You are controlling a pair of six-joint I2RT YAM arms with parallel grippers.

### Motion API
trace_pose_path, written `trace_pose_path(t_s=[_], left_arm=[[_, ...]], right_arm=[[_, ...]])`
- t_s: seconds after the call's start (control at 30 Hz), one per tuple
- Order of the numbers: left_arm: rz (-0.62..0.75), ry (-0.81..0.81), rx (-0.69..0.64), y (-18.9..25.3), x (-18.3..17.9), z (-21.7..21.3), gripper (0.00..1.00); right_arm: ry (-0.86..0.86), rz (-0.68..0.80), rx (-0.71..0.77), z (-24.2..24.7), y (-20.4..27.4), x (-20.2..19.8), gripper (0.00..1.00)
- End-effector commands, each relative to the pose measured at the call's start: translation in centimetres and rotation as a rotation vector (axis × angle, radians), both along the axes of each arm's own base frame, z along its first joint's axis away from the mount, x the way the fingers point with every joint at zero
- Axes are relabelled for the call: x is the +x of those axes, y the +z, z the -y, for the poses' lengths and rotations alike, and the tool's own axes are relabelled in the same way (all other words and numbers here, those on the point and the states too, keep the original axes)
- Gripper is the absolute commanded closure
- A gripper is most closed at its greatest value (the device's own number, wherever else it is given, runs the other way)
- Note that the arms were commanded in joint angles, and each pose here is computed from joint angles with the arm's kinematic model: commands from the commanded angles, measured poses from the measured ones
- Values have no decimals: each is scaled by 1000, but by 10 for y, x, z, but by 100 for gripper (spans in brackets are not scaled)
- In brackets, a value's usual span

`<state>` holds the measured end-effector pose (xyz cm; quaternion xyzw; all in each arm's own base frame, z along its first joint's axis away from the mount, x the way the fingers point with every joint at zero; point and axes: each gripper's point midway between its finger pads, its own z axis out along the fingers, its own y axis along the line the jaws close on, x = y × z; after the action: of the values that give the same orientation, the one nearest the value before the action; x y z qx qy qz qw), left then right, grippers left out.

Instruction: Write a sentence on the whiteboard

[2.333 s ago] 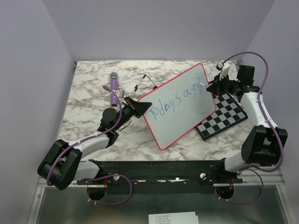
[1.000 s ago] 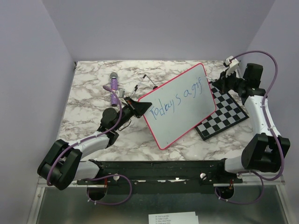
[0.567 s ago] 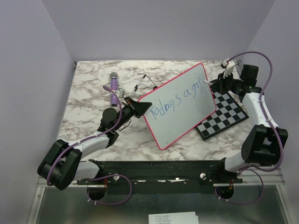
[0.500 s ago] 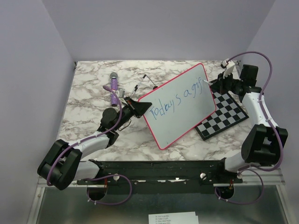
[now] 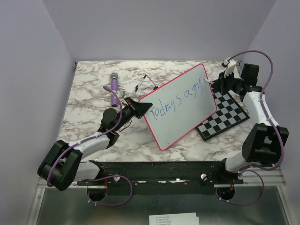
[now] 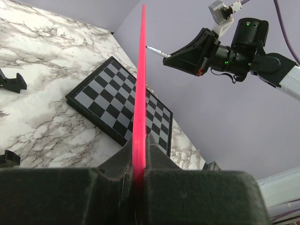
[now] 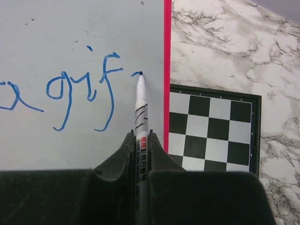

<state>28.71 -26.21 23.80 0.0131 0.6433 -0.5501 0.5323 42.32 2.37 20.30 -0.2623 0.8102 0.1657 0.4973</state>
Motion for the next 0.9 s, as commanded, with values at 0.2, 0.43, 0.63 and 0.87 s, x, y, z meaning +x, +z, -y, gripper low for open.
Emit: trace_pose_path(t_s=[0.2, 0.43, 0.63, 0.87], left_arm=[[154, -54, -75, 46, -12, 4, 100], [153, -57, -77, 46, -13, 4, 100], [155, -55, -78, 46, -14, 3, 100], [154, -55, -76, 45, -13, 3, 100]], right_arm=[[-61, 34, -11, 9, 12, 12, 100], [-9, 88, 28, -3, 31, 9, 99], [-18, 58, 38, -2, 30, 15, 99], [4, 26, 24, -6, 17, 13, 99]])
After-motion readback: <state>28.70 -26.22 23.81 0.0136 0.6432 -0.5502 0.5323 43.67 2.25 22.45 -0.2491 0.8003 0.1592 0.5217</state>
